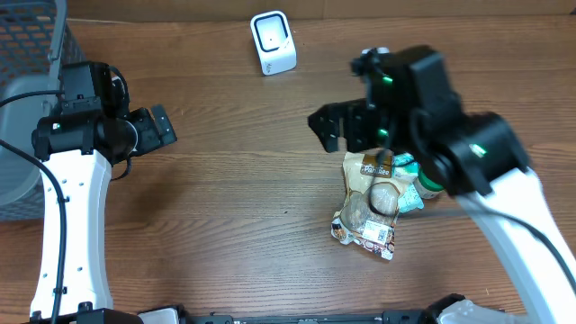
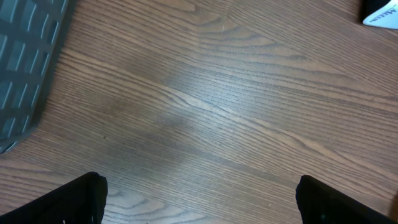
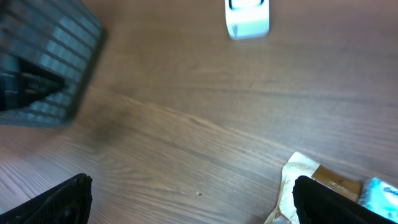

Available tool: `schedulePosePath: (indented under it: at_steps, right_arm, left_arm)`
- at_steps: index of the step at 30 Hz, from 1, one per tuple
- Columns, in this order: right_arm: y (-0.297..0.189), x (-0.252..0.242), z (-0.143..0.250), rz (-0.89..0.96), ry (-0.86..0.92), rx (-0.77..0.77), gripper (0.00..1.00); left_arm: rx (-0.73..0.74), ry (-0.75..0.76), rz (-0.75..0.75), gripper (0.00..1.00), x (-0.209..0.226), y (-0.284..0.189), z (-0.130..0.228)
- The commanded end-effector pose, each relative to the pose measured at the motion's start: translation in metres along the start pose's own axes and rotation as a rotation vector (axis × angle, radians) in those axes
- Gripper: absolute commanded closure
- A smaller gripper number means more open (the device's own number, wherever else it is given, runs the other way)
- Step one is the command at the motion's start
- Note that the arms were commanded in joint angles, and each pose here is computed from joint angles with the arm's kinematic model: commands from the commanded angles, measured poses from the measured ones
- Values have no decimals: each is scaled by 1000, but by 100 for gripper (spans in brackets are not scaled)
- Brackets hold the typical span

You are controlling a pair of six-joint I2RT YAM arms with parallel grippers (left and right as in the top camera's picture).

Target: Scan the item barcode

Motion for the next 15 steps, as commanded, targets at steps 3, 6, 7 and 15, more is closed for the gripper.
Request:
schedulePosePath:
  at_steps: [3, 6, 7, 15]
  right_arm:
    - [-79, 1, 1, 29, -17, -216, 0]
    - [-122, -8, 11, 115, 0, -328, 0]
    - [-135, -11, 17, 141, 8, -360, 0]
    - [-210, -24, 81, 332, 26, -574, 0]
  left_arm:
    - [-21, -9, 9, 0, -1, -6, -3]
    - [-21, -9, 9, 0, -1, -6, -3]
    - [-21, -9, 9, 0, -1, -6, -3]
    - [-21, -9, 9, 0, -1, -6, -3]
Point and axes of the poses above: each gripper's point midway between its finger pads, its own y axis out along the fingers, its own x axis along the line the jaws close on, z = x × y, the point moved 7 cm from there along -y, back along the fingers, and after that the axes turned 8 degrees about -y, right-handed, at the moved point
